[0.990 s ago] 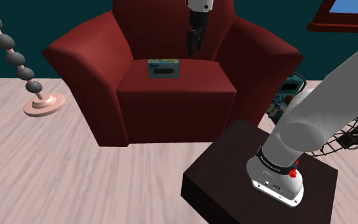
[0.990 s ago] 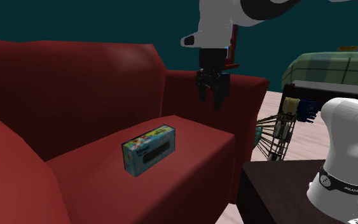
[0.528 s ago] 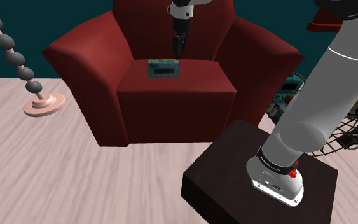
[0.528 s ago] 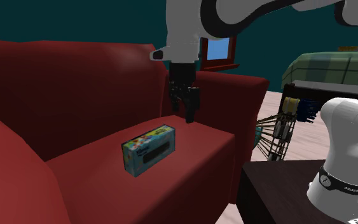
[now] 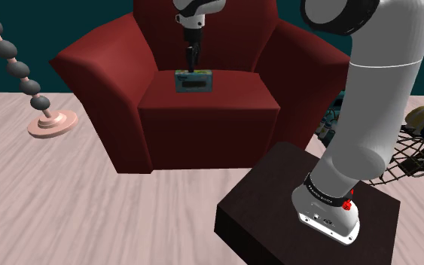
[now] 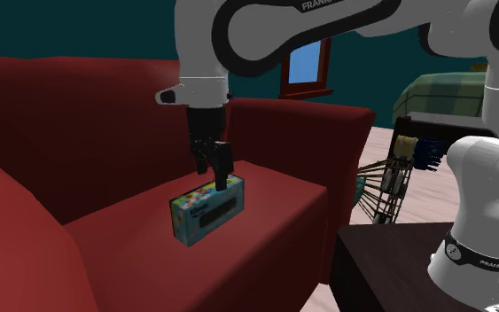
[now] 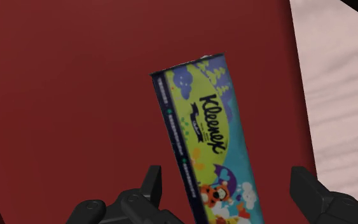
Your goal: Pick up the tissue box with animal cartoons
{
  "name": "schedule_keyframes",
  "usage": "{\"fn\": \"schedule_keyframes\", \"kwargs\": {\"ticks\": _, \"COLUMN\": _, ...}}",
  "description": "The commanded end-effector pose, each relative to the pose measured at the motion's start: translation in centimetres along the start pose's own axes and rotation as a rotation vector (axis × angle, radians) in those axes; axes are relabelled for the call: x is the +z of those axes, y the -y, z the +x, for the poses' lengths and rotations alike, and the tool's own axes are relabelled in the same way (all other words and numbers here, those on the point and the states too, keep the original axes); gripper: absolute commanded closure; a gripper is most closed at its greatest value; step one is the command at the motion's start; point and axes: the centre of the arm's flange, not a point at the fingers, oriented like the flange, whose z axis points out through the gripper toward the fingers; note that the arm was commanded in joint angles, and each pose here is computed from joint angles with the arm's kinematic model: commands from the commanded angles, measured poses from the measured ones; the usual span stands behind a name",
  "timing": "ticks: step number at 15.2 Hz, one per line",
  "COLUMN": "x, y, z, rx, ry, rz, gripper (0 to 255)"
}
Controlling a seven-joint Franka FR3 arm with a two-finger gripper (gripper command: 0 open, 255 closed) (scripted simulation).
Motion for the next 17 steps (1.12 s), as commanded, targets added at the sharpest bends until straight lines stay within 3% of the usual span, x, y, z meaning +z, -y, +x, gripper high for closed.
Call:
{"fn": "schedule_keyframes", "kwargs": {"ticks": 1, "x": 1.0, "y": -0.3, "z": 0.7, "rx": -0.012, "ry": 0.0, "rz": 0.0, "gripper": 0}}
{"fn": "schedule_keyframes", "kwargs": {"ticks": 9, "x": 4.5, "y": -0.4, "z": 0.7, "rx": -0.012, "ry": 0.0, "rz": 0.0, "gripper": 0}}
{"fn": "schedule_keyframes", "kwargs": {"ticks": 10, "x": 4.5, "y": -0.4, "z": 0.8, "rx": -0.012, "ry": 0.0, "rz": 0.0, "gripper": 255}}
{"fn": "schedule_keyframes", "kwargs": {"ticks": 17, "x": 4.4, "y": -0.4, "z": 0.7, "rx": -0.012, "ry": 0.0, "rz": 0.0, "gripper": 255}}
